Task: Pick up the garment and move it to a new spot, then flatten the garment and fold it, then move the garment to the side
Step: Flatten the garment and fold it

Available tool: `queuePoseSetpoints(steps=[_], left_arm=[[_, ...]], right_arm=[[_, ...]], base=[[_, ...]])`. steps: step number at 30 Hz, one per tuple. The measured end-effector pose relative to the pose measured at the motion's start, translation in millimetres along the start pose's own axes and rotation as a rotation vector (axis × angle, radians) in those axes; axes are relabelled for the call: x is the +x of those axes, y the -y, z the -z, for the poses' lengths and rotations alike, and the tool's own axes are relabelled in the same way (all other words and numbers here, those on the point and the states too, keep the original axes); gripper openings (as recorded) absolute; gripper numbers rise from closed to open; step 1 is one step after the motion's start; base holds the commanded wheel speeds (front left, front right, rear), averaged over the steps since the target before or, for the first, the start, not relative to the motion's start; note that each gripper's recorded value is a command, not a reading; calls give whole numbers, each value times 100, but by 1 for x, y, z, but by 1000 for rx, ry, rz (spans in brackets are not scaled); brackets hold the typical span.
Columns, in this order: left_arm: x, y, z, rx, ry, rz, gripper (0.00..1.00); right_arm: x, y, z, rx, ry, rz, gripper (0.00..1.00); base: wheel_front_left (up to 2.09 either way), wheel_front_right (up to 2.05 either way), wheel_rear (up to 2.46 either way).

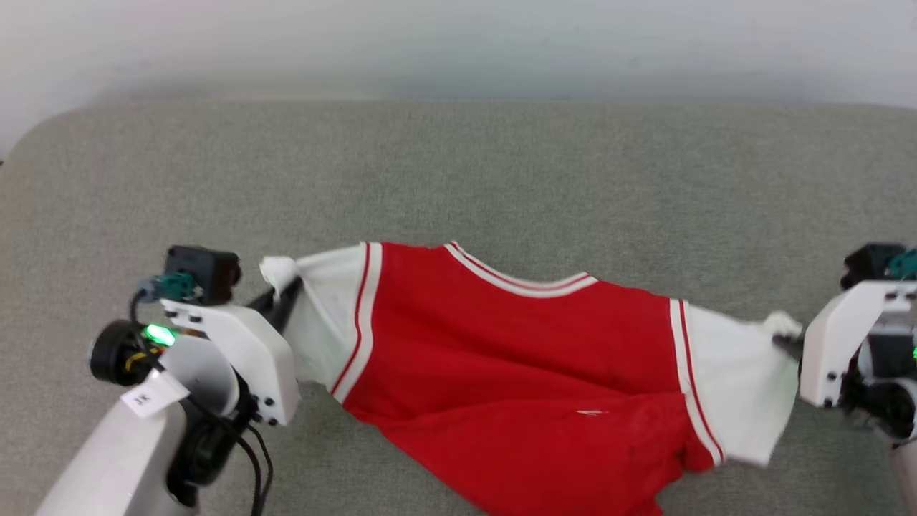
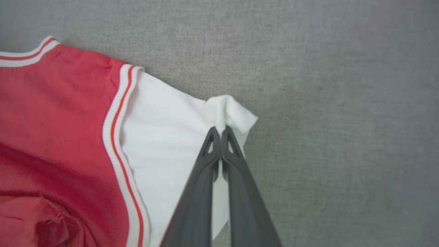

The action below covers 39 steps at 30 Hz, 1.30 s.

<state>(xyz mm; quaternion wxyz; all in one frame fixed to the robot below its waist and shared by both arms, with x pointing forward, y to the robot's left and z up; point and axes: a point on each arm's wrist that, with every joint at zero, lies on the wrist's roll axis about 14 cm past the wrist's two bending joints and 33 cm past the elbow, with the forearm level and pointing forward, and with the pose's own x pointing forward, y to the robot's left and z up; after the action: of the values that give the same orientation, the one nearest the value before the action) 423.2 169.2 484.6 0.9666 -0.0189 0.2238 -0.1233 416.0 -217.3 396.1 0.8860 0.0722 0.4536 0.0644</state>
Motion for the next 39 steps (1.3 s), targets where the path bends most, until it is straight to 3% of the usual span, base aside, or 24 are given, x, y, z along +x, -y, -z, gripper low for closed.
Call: queuePoseSetpoints(steps=[11, 27, 33, 39], left_arm=[[-10, -20, -126, 122, 356, -62, 0], [31, -49, -310, 286, 738, -157, 0], [51, -70, -345, 312, 822, -207, 0], [92, -95, -334, 260, 811, -227, 0]], right_arm=[[-66, -1, -119, -82, 375, 43, 0], [-119, -43, -326, -204, 880, 64, 0], [-125, -58, -380, -243, 1012, 57, 0], [-93, -61, -399, -260, 1016, 51, 0]], base=[[0, 0, 0], [0, 0, 0], [0, 0, 0], [0, 0, 0]])
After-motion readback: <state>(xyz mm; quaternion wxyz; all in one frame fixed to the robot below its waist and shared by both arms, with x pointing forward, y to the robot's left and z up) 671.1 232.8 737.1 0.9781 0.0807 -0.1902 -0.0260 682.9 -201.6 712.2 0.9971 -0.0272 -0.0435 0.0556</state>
